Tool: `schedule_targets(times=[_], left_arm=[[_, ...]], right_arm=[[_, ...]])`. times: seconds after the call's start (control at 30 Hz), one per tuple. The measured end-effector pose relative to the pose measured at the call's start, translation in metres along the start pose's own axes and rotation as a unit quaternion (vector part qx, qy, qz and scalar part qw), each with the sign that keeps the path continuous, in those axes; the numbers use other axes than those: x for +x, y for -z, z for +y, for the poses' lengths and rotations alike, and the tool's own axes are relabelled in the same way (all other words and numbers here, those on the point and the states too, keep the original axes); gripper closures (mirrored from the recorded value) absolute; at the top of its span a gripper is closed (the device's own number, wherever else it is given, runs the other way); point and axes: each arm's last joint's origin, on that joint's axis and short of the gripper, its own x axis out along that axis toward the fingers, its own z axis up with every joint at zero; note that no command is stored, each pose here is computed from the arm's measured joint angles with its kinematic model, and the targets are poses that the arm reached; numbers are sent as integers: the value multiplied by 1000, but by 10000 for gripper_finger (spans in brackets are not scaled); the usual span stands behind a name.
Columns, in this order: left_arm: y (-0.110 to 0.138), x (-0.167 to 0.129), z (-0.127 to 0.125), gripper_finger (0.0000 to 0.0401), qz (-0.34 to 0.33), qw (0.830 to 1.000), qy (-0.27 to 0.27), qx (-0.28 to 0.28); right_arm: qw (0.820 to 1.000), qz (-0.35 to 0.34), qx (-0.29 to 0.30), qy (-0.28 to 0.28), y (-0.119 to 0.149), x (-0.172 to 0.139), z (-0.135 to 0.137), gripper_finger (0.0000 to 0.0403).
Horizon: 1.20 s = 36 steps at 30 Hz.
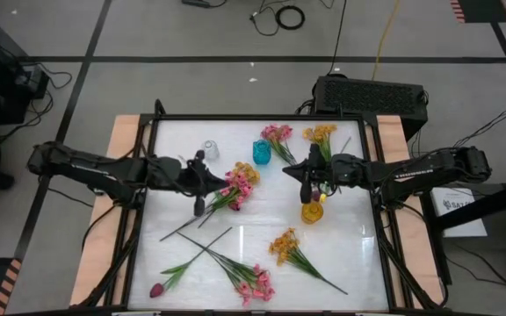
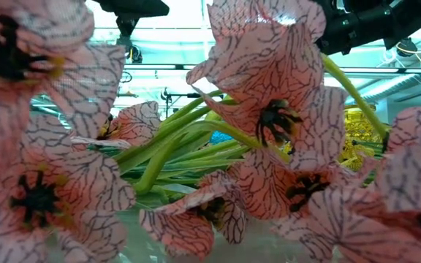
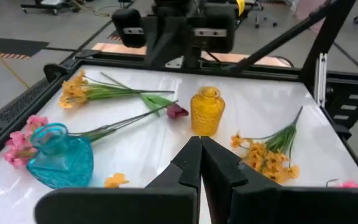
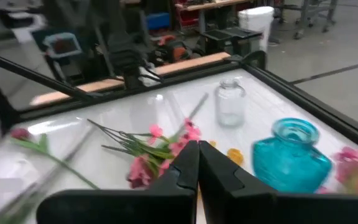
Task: Sort flowers into vase by color
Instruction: Put the top pink flowers into the blue vase
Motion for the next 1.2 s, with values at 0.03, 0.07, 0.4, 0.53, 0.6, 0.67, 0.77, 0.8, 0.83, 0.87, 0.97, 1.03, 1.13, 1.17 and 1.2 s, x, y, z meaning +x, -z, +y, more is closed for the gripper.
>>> schedule_targets(times=[0.03,0.07,0.4,0.53,0.6,0.67,0.77,0.8,0.83,0.87,0.97,1.03,1.13,1.17,1.2], left_arm=[[1,1,-2,389,3,1000,1,2],[2,2,-4,389,5,1000,4,3],[-6,-3,-24,389,-45,998,47,-13],[1,-3,-26,389,-11,999,45,-1],[6,-3,-25,389,12,999,32,-5],[10,-3,-24,389,34,999,22,-14],[15,-4,-22,389,57,998,5,-19],[16,-4,-22,389,64,998,3,-21],[17,-4,-22,389,66,998,2,-22],[17,-4,-22,389,67,997,1,-23],[17,-4,-22,389,68,997,0,-32],[17,-4,-22,389,68,997,0,-33],[17,-4,-22,389,68,997,-1,-33],[17,-4,-22,389,68,997,-2,-33],[17,-4,-21,389,68,997,-3,-33]], right_arm=[[1000,5,-4,10,1,0,-1,403],[1000,10,-6,22,3,0,-2,403],[994,51,34,87,8,-1,-6,403],[984,103,36,138,-10,-2,-6,397],[975,141,35,169,-13,-3,-7,390],[965,173,35,193,-10,-4,-8,382],[957,192,42,211,-5,0,-11,367],[954,203,41,216,-2,2,-14,362],[950,215,40,221,1,5,-17,356],[947,226,45,222,4,8,-22,351],[941,262,66,202,10,17,-37,334],[938,276,68,196,13,24,-49,324],[932,288,86,204,18,31,-69,310],[930,290,96,202,19,34,-75,305],[926,298,104,206,22,36,-81,299]])
